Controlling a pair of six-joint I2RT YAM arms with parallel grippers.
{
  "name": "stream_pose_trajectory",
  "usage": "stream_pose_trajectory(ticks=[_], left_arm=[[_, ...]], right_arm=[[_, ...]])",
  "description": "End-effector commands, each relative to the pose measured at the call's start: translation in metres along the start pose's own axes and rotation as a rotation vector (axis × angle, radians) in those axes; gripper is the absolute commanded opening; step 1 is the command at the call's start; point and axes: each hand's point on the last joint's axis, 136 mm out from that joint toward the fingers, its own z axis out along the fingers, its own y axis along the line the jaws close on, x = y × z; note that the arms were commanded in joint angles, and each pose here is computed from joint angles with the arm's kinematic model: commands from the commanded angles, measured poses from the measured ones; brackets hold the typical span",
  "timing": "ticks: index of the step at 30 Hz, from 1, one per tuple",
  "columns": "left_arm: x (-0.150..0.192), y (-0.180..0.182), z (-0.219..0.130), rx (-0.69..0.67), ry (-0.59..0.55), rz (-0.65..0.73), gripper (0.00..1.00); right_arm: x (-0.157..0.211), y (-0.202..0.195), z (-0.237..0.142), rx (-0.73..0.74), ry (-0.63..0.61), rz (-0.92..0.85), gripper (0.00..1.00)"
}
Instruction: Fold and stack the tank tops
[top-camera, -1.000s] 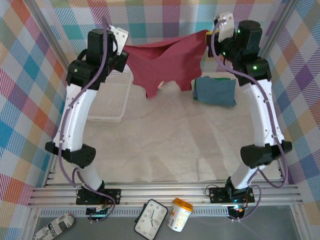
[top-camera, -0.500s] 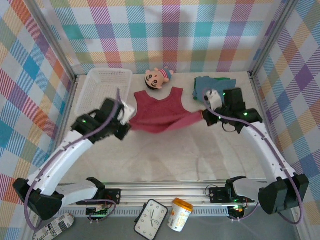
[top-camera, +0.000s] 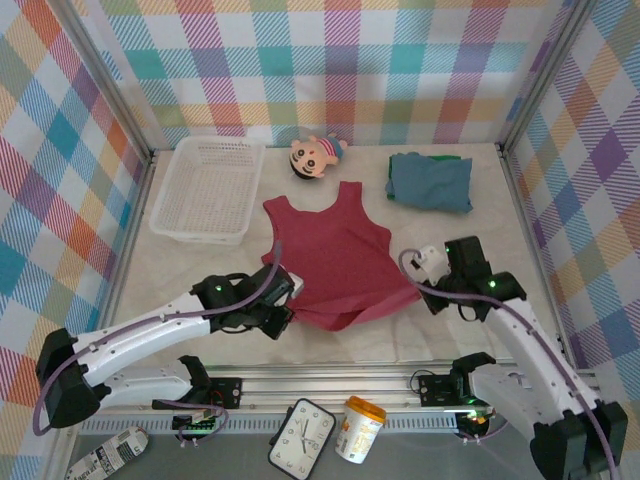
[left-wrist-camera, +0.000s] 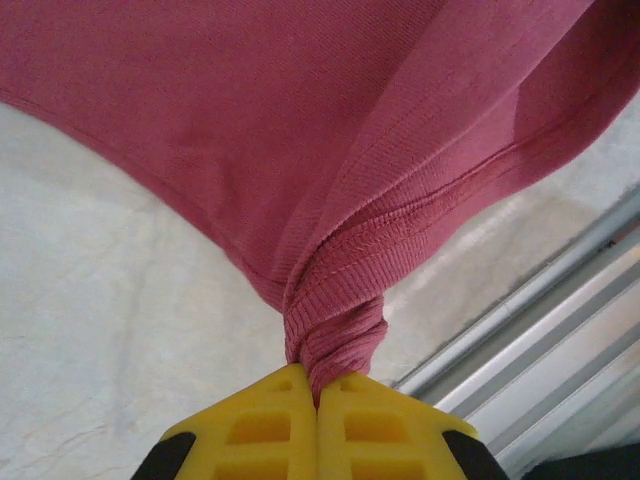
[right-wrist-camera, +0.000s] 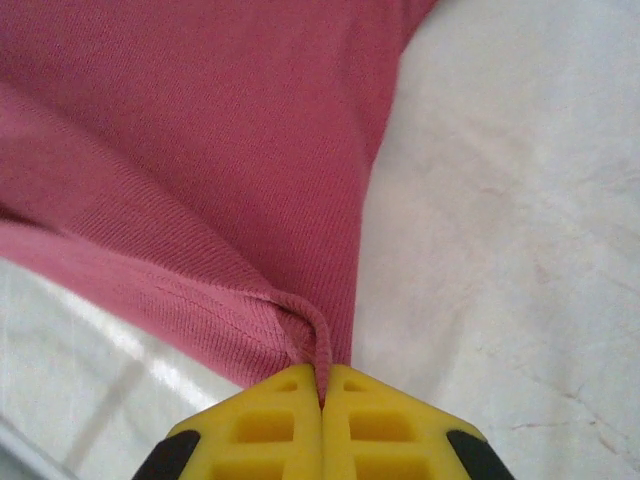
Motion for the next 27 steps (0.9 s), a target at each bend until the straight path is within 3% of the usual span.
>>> stream_pose_trajectory(ticks=[1,7,13,21,23,25,27], left_arm=[[0.002,-0.022,0.009,0.050,-0.003,-0.022,0.03],[0.027,-0.055,0.030,0.096,0.085,0.042,0.07],[0.050,-0.057,0.025,0.110,0.183,0.055,0.18],[0.072,-0.068,-0.009,0.236,0.258,0.053,0.43],[0.072,-0.064,-0.020,0.227,0.260,0.067,0.47],[0.054,-0.047,-0.028,0.155,0.188,0.041,0.59],[0.026,-0.041,-0.030,0.184,0.090,-0.017,0.62]], right_arm=[[0.025,0.017,-0.002,-0.052,0.036,-0.151,0.00],[0.057,0.012,0.004,0.006,0.154,-0.361,0.01],[0.083,0.004,-0.002,0.030,0.289,-0.511,0.20],[0.102,-0.015,-0.012,0.092,0.432,-0.669,0.50],[0.081,-0.022,-0.015,0.159,0.358,-0.615,0.62],[0.047,-0.026,-0.020,0.214,0.222,-0.511,0.71],[0.010,-0.034,-0.027,0.268,0.091,-0.351,0.77]])
